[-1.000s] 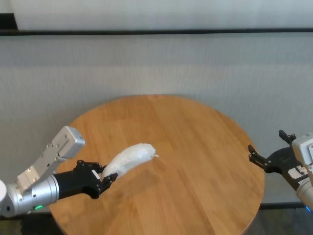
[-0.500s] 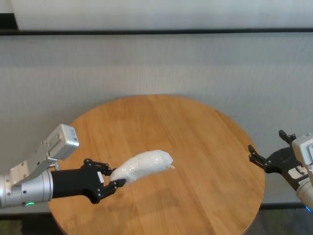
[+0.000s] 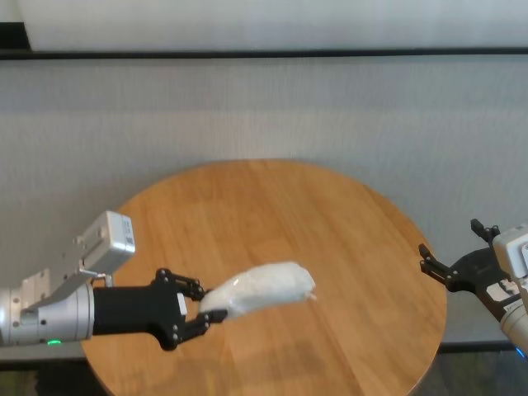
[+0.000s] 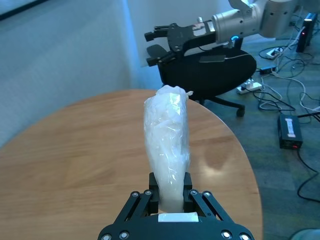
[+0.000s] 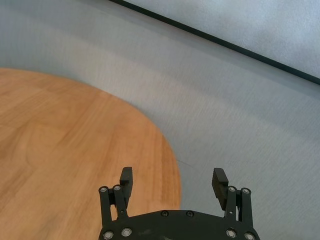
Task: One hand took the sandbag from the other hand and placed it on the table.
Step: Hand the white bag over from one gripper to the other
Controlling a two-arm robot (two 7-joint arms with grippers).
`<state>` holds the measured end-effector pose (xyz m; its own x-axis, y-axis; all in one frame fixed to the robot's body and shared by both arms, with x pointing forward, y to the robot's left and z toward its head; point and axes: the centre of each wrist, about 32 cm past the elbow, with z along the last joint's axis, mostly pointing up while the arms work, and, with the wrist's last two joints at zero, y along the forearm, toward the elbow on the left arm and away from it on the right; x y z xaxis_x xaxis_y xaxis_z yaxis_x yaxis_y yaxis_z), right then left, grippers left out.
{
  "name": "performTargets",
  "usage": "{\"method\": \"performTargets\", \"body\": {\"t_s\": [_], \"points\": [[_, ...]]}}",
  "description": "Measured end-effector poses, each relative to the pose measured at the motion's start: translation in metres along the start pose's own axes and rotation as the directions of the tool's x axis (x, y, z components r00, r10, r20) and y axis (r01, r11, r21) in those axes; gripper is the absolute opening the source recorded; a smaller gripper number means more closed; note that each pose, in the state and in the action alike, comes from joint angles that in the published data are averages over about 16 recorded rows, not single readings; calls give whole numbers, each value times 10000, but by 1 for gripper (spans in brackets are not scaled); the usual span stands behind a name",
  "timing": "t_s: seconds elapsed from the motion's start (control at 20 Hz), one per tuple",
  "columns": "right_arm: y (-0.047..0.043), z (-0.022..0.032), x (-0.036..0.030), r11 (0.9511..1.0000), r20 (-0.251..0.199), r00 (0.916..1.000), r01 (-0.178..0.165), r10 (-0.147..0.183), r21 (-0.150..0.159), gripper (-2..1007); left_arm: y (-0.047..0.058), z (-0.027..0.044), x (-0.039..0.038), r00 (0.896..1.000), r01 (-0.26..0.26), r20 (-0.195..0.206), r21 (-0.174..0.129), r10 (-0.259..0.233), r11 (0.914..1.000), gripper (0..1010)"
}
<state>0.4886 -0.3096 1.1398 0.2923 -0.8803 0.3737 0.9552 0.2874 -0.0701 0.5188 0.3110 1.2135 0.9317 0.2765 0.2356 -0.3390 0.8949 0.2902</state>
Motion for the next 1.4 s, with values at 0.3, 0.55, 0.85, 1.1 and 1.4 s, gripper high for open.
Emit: {"method": "performTargets", "body": {"t_s": [0.3, 0.55, 0.85, 1.1, 1.4], "points": [[0, 0, 0, 10000, 0, 10000, 0, 0, 0, 1000, -48, 30, -46, 9991, 389, 177, -138, -387, 9991, 279], [0, 0, 0, 10000, 0, 10000, 0, 0, 0, 1000, -92, 43, -93, 9977, 625, 270, -138, -621, 9980, 279], [0, 0, 0, 10000, 0, 10000, 0, 0, 0, 1000, -131, 50, -135, 9968, 738, 311, 31, -738, 9973, 279], [0, 0, 0, 10000, 0, 10000, 0, 0, 0, 1000, -149, 45, -150, 9965, 780, 281, 207, -786, 9967, 279], [0, 0, 0, 10000, 0, 10000, 0, 0, 0, 1000, -150, 40, -151, 9967, 771, 251, 283, -778, 9966, 279]]}}
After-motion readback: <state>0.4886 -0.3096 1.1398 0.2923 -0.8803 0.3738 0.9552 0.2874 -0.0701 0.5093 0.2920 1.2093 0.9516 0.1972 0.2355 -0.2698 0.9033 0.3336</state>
